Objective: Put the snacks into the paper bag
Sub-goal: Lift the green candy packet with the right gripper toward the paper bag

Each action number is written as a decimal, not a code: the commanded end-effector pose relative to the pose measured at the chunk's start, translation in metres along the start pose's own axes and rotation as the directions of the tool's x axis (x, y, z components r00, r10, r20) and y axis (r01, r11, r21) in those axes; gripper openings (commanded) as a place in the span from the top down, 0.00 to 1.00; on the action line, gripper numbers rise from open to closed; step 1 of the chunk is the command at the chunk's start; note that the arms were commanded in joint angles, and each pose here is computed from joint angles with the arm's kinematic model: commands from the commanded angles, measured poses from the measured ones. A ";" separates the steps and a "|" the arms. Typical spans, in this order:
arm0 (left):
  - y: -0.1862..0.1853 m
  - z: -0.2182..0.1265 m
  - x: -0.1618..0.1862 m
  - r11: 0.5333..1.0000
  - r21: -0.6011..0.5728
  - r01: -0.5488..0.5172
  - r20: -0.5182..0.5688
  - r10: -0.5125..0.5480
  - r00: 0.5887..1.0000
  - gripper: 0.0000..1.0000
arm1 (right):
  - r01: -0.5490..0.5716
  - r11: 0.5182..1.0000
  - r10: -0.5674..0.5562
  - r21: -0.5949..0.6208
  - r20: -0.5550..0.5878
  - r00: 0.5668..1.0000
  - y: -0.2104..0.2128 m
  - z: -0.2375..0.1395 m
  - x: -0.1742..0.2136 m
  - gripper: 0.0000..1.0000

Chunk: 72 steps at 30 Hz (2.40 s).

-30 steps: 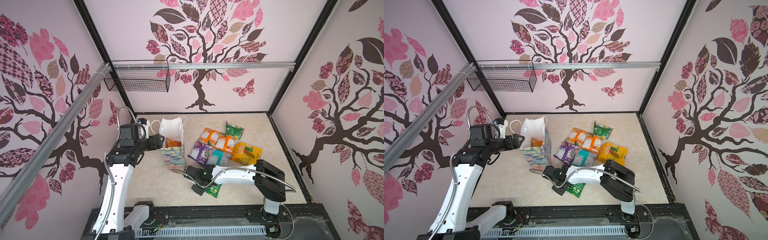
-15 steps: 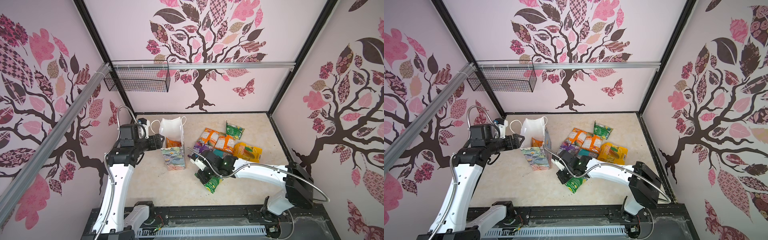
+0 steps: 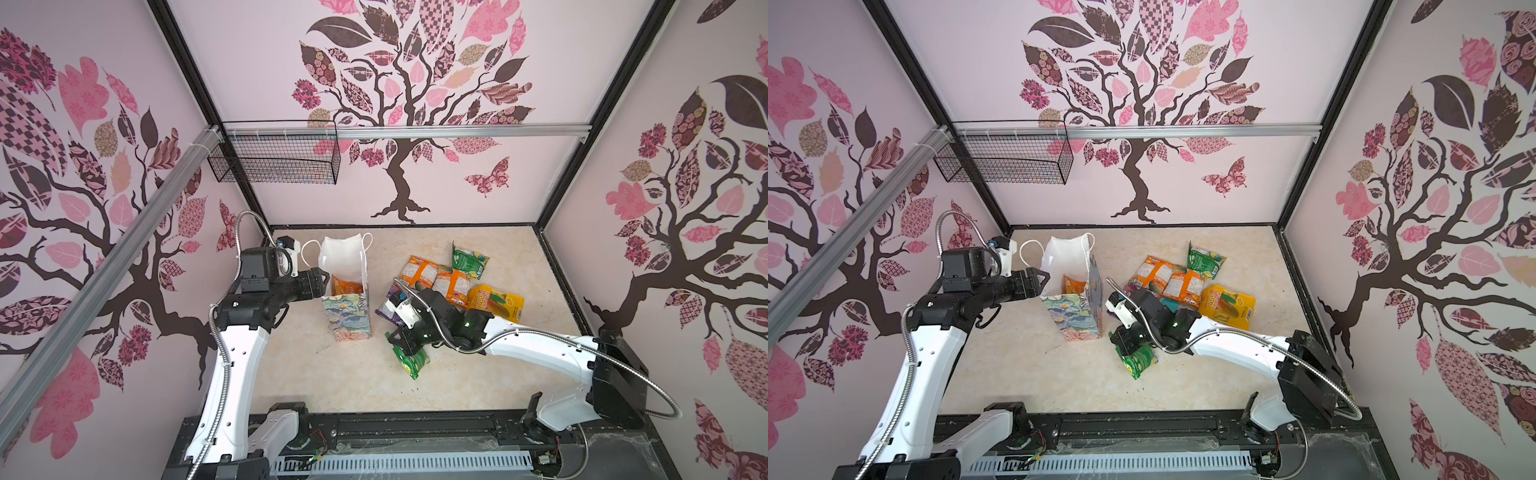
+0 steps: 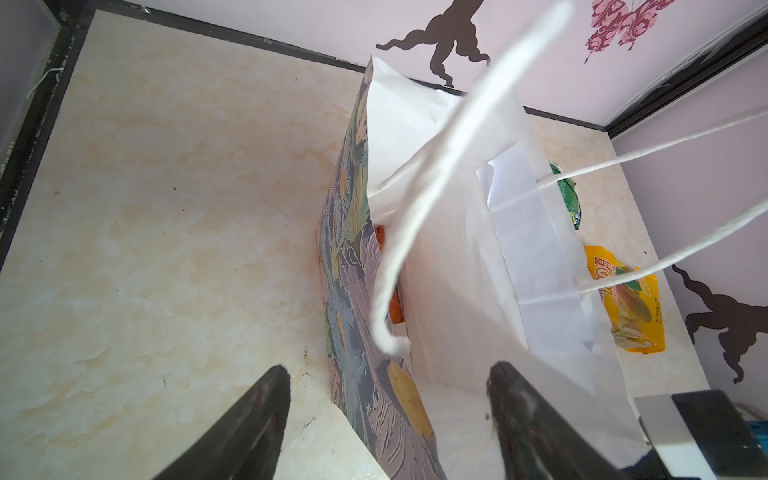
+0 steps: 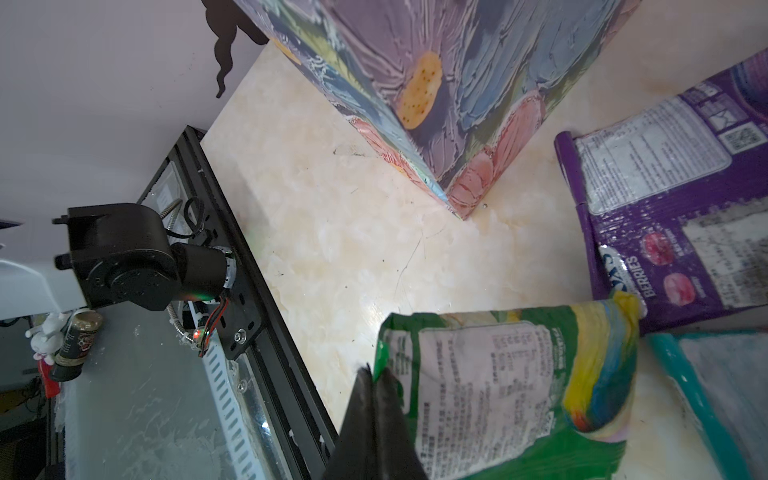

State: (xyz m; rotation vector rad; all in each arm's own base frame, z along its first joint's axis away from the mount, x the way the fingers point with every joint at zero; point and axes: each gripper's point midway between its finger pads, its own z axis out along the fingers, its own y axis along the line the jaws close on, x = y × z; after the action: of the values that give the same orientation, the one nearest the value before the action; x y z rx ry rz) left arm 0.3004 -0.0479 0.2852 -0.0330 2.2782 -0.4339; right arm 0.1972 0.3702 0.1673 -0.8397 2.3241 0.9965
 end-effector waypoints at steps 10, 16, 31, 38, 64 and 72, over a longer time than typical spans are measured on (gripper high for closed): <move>-0.002 0.002 0.000 1.000 0.011 -0.016 -0.003 0.016 1.000 0.21 | 0.076 0.994 -0.052 -0.081 0.262 0.964 0.026 -0.053 -0.069 1.00; -0.004 0.002 0.000 1.000 0.025 -0.015 -0.004 0.015 1.000 0.21 | 0.119 0.987 -0.078 -0.108 0.328 0.941 0.041 -0.070 -0.086 1.00; -0.005 0.003 0.000 0.999 0.031 -0.013 -0.002 0.013 1.000 0.21 | 0.200 0.976 -0.133 -0.088 0.487 0.863 0.068 -0.115 -0.135 1.00; -0.004 0.004 0.004 1.000 0.029 -0.008 -0.007 0.008 1.000 0.21 | 0.245 0.965 -0.153 -0.097 0.552 0.819 0.090 -0.143 -0.163 1.00; -0.004 0.004 0.009 0.999 0.038 0.005 -0.013 -0.004 1.000 0.20 | 0.384 0.919 -0.228 -0.092 0.671 0.705 0.151 -0.211 -0.235 1.00; -0.005 0.005 0.012 0.999 0.040 0.010 -0.021 -0.010 1.000 0.19 | 0.419 0.902 -0.246 -0.103 0.676 0.695 0.174 -0.215 -0.262 1.00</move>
State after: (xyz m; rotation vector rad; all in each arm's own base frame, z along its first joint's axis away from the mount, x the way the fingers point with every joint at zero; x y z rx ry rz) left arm 0.2986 -0.0526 0.2797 -0.0266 2.2889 -0.4698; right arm 0.2279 0.3888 0.5249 -0.7761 1.4700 1.1871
